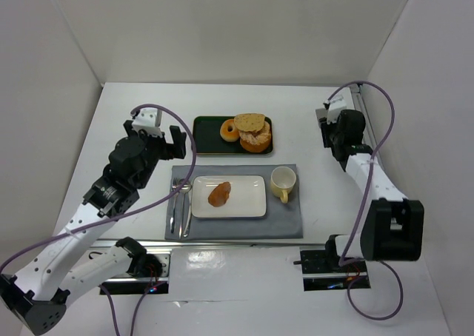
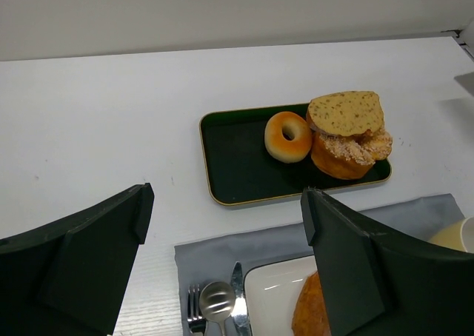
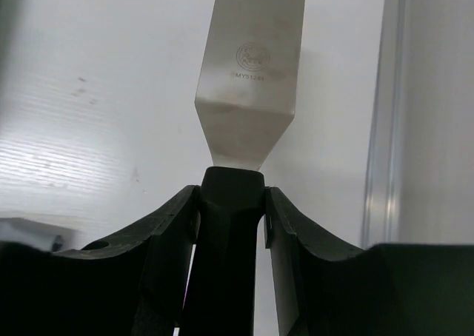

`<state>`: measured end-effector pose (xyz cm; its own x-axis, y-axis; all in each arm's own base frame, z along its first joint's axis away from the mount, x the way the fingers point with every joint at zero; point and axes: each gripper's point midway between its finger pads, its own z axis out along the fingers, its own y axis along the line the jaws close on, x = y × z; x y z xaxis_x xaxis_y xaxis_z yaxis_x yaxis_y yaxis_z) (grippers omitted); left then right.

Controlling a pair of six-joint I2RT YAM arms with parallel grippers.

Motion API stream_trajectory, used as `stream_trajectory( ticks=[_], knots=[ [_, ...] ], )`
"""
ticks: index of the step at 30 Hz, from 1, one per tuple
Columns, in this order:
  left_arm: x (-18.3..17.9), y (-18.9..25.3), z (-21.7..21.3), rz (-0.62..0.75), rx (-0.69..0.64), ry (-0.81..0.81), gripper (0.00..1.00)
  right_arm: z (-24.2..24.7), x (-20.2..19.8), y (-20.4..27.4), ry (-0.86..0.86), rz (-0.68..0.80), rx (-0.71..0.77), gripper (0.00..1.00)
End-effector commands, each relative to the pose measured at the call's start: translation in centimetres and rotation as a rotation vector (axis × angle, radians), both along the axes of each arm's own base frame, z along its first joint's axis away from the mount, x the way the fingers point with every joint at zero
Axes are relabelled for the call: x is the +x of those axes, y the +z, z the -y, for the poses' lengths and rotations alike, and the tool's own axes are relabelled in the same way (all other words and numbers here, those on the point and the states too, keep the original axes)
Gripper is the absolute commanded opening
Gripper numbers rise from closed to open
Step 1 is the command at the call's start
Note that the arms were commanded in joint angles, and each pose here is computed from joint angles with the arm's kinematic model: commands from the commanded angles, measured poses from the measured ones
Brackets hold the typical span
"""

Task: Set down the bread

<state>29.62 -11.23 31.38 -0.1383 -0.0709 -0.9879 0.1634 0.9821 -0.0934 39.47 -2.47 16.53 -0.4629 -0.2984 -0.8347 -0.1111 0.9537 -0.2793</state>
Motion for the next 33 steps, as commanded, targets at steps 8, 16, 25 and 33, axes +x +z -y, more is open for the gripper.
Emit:
stream_trajectory(
  ticks=[8, 16, 25, 33],
  knots=[
    [0.5, 0.6, 1.4, 0.020, -0.051, -0.043, 1.00, 1.9, 2.1, -5.4, -0.125, -0.108, 0.096, 0.00],
    [0.3, 0.9, 1.3, 0.028, -0.055, -0.043, 1.00, 3.3, 1.4, -10.4, -0.173, -0.276, 0.074, 0.00],
    [0.1, 1.2, 1.2, 0.036, -0.060, -0.044, 1.00, 3.8, 0.3, -12.9, -0.162, -0.385, 0.092, 0.06],
    [0.0, 1.4, 1.1, 0.044, -0.065, -0.044, 1.00, 3.9, -0.3, -12.8, -0.137, -0.401, 0.139, 0.78]
  ],
)
